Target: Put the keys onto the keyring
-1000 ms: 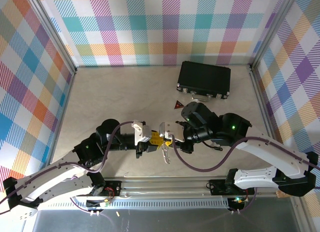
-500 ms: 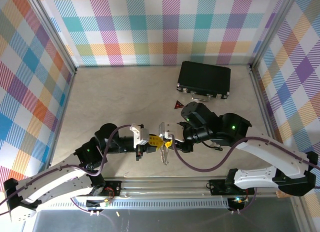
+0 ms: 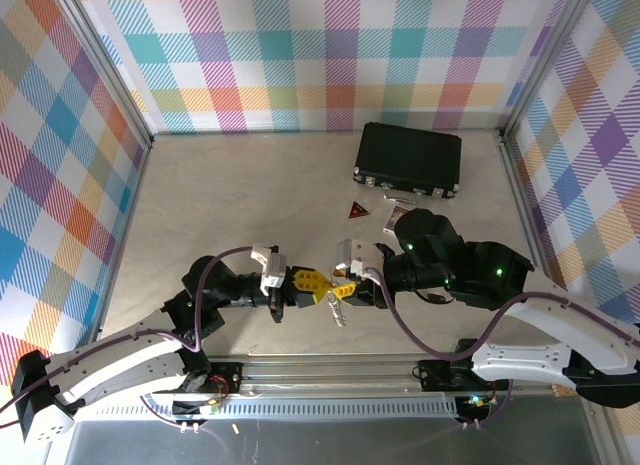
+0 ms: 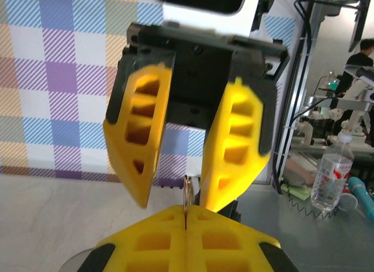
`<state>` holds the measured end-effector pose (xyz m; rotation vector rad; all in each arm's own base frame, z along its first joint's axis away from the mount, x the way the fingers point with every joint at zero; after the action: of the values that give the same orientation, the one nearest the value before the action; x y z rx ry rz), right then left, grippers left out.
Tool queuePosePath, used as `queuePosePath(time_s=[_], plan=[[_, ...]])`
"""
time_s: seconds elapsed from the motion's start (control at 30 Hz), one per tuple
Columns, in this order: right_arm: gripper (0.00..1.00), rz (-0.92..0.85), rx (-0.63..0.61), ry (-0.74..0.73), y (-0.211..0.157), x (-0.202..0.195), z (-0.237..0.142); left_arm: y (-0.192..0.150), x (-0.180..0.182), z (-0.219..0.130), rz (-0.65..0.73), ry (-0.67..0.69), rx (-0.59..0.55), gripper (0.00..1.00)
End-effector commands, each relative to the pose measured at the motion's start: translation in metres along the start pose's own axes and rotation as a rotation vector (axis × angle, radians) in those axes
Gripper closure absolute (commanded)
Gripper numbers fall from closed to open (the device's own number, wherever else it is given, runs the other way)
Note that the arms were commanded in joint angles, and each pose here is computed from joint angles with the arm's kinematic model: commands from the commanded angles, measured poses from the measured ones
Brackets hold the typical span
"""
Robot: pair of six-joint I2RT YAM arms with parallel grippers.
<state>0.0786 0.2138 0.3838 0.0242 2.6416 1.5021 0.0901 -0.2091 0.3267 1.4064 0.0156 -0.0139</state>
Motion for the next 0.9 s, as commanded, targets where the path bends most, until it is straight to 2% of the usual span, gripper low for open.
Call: queuePosePath(time_s=[0.0,0.1,0.2,0.3,0.4,0.53,0.63,0.73,0.8,0.87], plan=[[0.7,0.006,-0.028,0.013,0.002,0.002,0.002,0.01,-0.006,-0.002,0.023,-0.047,-0.08,1.0],[0.77,0.005,-0.025,0.014,0.001,0.001,0.003,0.009,-0.005,-0.001,0.02,-0.048,-0.077,1.0],[0.92,-0.003,-0.032,0.017,0.001,0.002,0.004,0.007,-0.004,-0.001,0.023,-0.04,-0.064,1.0],[1.0,-0.014,-0.007,0.011,0.0,0.0,0.006,0.005,-0.003,-0.002,0.036,-0.008,-0.025,1.0],[1.0,-0.036,0.071,0.007,-0.003,-0.003,0.01,0.006,-0.001,-0.006,0.074,0.053,0.076,1.0],[1.0,-0.066,0.172,0.048,-0.006,-0.002,0.015,0.01,-0.001,-0.01,0.116,0.097,0.212,0.89],[1.0,-0.092,0.221,0.071,-0.004,0.0,0.02,0.011,0.002,-0.008,0.137,0.105,0.309,0.89],[1.0,-0.103,0.233,0.095,-0.001,0.003,0.025,0.011,0.005,-0.005,0.147,0.1,0.337,0.9],[1.0,-0.108,0.259,0.095,-0.002,0.002,0.031,0.01,0.006,-0.003,0.146,0.089,0.337,0.98],[1.0,-0.108,0.266,0.093,-0.002,0.002,0.033,0.009,0.006,-0.001,0.141,0.077,0.317,1.0]])
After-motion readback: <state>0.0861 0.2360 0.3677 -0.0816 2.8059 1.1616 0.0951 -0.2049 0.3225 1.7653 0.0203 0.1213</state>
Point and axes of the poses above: each hand's point on the last joint's axis, 136 mm out from that joint toward the fingers, its own z axis out along the fingers, its own x axis along the line the jaws close on, y = z × x, the point moved 9 cm from there along -z, back along the fingers, and after that the axes turned 3 degrees about z, right-handed, at the moved point
